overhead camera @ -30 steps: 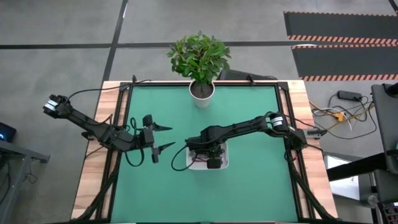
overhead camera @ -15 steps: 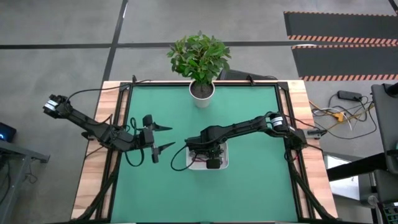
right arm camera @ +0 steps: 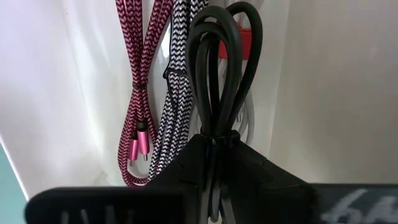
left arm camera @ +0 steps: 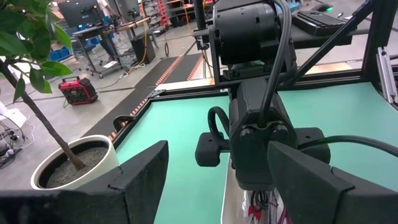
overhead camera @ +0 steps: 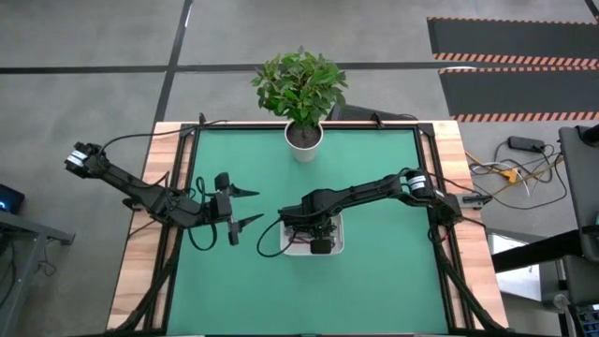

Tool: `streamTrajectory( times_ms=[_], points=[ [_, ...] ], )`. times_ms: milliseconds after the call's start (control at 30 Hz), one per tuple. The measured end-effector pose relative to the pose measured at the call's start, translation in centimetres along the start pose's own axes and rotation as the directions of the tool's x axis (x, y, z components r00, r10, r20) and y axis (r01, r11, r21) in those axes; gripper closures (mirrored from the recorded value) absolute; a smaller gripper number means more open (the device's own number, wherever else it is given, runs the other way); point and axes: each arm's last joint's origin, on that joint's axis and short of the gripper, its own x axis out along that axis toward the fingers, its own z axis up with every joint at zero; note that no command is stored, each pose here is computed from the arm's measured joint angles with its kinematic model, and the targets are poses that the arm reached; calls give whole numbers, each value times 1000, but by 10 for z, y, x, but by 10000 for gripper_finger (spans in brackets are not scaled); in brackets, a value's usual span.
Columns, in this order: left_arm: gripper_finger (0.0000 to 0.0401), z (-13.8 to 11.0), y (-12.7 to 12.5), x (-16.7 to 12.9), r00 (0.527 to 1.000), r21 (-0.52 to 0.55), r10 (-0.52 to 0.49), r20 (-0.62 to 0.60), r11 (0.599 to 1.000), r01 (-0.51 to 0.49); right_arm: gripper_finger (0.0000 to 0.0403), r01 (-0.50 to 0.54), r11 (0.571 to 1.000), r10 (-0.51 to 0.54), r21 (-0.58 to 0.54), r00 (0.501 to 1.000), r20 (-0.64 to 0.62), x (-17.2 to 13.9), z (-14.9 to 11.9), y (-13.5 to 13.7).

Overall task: Pick and place USB-C Cables
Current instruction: Put the black charger cable into the white bin, then return to Home Position

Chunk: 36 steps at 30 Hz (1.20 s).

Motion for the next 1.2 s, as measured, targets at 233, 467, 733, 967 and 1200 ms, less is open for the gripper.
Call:
streamTrajectory(
  times_ms=[233, 467, 733, 967, 1200],
  points=[
    [143, 0, 0, 0, 1000, 4, 0, -1, 1000, 0, 333, -1, 1000, 1, 0, 1000, 6, 0, 1, 0],
    [143, 0, 0, 0, 1000, 1, 0, 1, 1000, 0, 296, -1, 1000, 1, 8, 1000, 7, 0, 1, 0],
    [143, 0, 0, 0, 1000, 22, 0, 1, 1000, 0, 277, -4, 1000, 4, 18, 999, 35, -10, 4, 1],
    [143, 0, 1, -1, 1000, 21, 0, 2, 1000, 0, 287, -4, 1000, 4, 1, 989, 150, -43, 3, 6],
    [143, -1, 0, 0, 1000, -1, -1, -7, 1000, 1, 297, 62, 994, -19, -93, 915, 404, -81, -6, 18]
  ],
)
